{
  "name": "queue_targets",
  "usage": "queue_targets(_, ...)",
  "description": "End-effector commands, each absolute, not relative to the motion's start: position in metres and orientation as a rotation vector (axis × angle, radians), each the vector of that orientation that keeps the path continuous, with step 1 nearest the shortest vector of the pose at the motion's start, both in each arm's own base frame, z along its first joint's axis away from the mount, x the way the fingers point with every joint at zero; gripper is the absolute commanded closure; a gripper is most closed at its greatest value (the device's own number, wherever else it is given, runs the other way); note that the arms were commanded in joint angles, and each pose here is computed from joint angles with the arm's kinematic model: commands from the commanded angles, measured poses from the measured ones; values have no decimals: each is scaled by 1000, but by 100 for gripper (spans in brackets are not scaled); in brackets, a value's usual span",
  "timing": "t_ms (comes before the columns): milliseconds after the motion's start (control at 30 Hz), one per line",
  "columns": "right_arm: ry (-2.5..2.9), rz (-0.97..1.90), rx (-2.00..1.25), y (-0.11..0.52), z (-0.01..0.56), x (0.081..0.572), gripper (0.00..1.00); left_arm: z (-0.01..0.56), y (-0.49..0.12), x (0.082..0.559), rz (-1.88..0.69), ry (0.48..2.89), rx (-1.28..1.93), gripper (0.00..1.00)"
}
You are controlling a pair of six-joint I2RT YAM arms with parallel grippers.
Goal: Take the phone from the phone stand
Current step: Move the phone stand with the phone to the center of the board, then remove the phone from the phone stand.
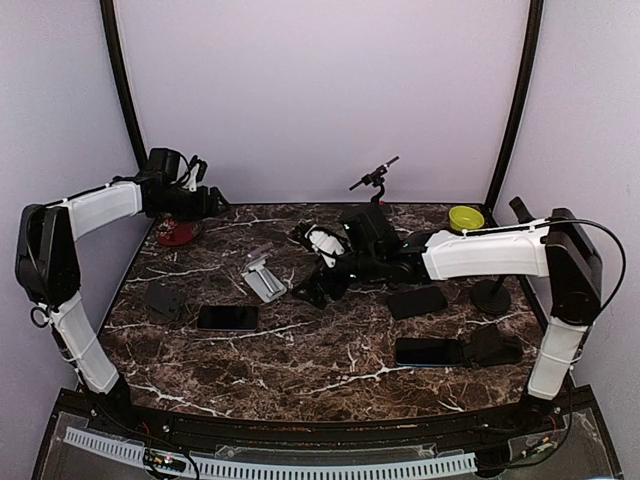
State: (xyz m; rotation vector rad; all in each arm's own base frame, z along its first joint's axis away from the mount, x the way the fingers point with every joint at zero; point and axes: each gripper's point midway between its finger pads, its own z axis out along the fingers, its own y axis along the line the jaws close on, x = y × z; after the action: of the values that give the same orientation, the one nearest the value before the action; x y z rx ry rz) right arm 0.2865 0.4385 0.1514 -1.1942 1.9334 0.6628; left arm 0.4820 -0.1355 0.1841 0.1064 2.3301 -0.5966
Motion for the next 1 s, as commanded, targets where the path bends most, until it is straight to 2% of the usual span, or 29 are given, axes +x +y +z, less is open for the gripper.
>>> queue_targets(0,1853,705,-1115,433,183,297,1,225,-158,450,-532,2263,351,20)
queue_targets(100,1832,720,-1080,427,193,300,1,232,-174,432,-518,2254,455,14)
queue_targets(267,1793,745,-999,413,212,307,1,232,-198,410,-423,2258,589,9)
queue_targets(500,1785,752,-932,396,219,315,1,206,-216,399,-316,2344,643,9)
queue_targets(667,1800,758,-939,395,214,315,1,187,-230,395,-424,2396,662,10)
queue_targets(800,1816,768,-940,395,208,314,1,180,-239,393,-474,2408,661,21)
queue_targets(967,1820,772,-938,396,206,314,1,158,-242,391,-305,2448,729,26)
